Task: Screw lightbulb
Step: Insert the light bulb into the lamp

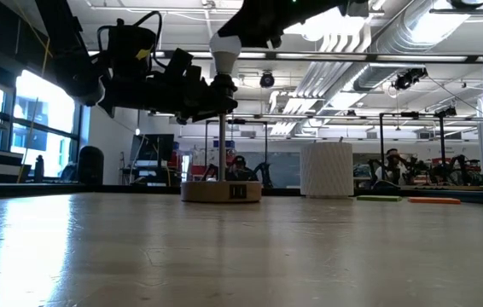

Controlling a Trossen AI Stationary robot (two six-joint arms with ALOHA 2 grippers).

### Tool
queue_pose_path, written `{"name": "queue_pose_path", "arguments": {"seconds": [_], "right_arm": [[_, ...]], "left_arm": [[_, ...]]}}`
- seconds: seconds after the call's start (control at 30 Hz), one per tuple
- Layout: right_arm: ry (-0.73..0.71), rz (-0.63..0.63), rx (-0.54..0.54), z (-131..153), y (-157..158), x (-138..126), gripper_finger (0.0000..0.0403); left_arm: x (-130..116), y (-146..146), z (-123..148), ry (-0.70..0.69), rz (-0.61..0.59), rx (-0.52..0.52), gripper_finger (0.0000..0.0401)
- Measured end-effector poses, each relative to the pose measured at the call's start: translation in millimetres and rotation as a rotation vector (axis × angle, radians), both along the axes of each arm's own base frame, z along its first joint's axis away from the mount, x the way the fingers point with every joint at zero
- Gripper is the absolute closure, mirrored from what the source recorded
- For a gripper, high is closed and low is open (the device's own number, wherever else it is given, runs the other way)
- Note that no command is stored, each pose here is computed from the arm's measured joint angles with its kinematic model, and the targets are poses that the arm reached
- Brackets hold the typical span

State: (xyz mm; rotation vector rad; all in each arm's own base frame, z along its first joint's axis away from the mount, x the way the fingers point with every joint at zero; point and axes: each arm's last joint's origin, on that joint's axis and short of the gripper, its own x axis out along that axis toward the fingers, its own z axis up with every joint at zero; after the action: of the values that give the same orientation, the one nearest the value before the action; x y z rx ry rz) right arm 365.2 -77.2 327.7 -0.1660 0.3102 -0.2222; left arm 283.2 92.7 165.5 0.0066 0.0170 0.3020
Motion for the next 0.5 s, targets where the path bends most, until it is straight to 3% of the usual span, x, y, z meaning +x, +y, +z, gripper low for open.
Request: {"name": "queue_pose_path", "arguments": {"seconds": [0.2,0.5], "right_arm": [[-0.004,-0.015,0.013,-0.3,-6.5,-1.1,0.0105],[-0.012,0.007,0.047,-6.7,-9.2,4.5,0.015]], "left_arm": [[-0.1,0.0,0.0,-0.001,0.0,0.002,0.0259],[-0.2,0.2,-0.2,-0.001,0.003,0.001,0.0259]]}}
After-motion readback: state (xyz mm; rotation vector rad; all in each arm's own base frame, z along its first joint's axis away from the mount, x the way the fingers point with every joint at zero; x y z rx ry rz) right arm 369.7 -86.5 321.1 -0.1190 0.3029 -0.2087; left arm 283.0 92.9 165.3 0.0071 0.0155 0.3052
